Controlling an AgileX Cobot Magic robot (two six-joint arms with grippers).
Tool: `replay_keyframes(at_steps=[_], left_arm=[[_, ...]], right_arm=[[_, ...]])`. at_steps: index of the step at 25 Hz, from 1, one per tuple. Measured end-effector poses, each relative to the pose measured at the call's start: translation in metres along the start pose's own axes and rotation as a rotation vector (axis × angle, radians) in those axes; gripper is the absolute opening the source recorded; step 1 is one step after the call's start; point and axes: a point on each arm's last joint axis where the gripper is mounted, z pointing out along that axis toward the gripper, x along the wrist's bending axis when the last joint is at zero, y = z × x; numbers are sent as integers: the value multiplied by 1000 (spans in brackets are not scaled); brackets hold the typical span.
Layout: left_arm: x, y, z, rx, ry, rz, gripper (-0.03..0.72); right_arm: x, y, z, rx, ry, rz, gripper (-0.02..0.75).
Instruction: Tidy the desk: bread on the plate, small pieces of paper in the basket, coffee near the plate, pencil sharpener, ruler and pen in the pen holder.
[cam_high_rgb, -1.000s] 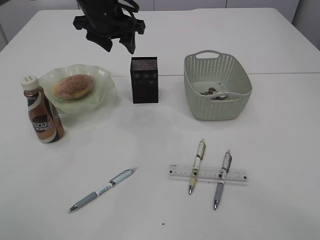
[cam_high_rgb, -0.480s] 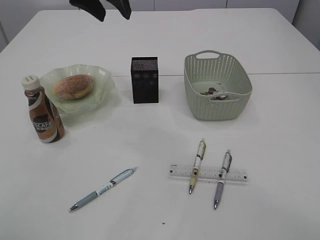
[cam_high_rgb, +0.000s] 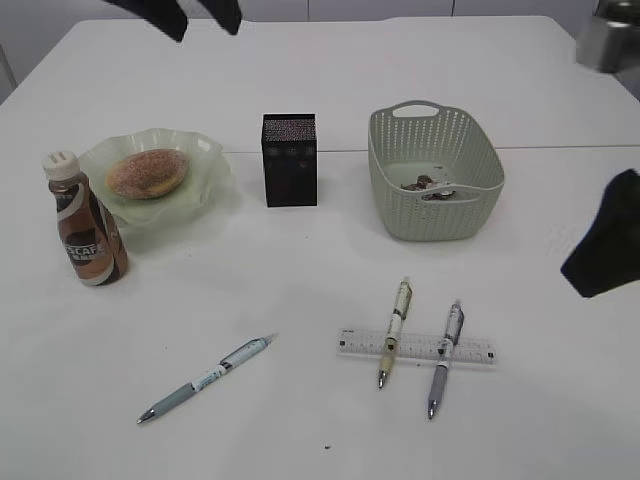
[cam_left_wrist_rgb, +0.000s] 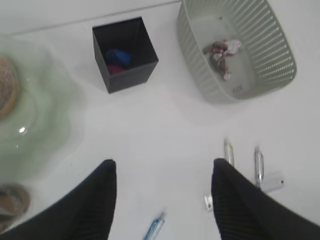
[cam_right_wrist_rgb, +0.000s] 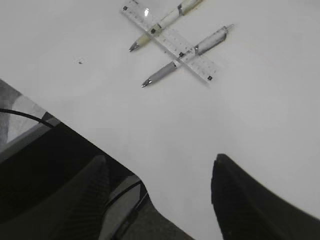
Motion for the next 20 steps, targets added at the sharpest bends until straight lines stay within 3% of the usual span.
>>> replay_keyframes(at_steps=[5, 10, 20], left_arm=[[6, -30, -13, 76, 21, 10, 444], [5, -53, -55, 45, 17, 21, 443], [10, -103, -109, 12, 14, 27, 440]], right_arm=[[-10, 32, 29, 81, 26, -60, 475], [-26, 64, 61, 136, 42, -107, 475], [-38, 85, 89, 160, 83, -444, 475]])
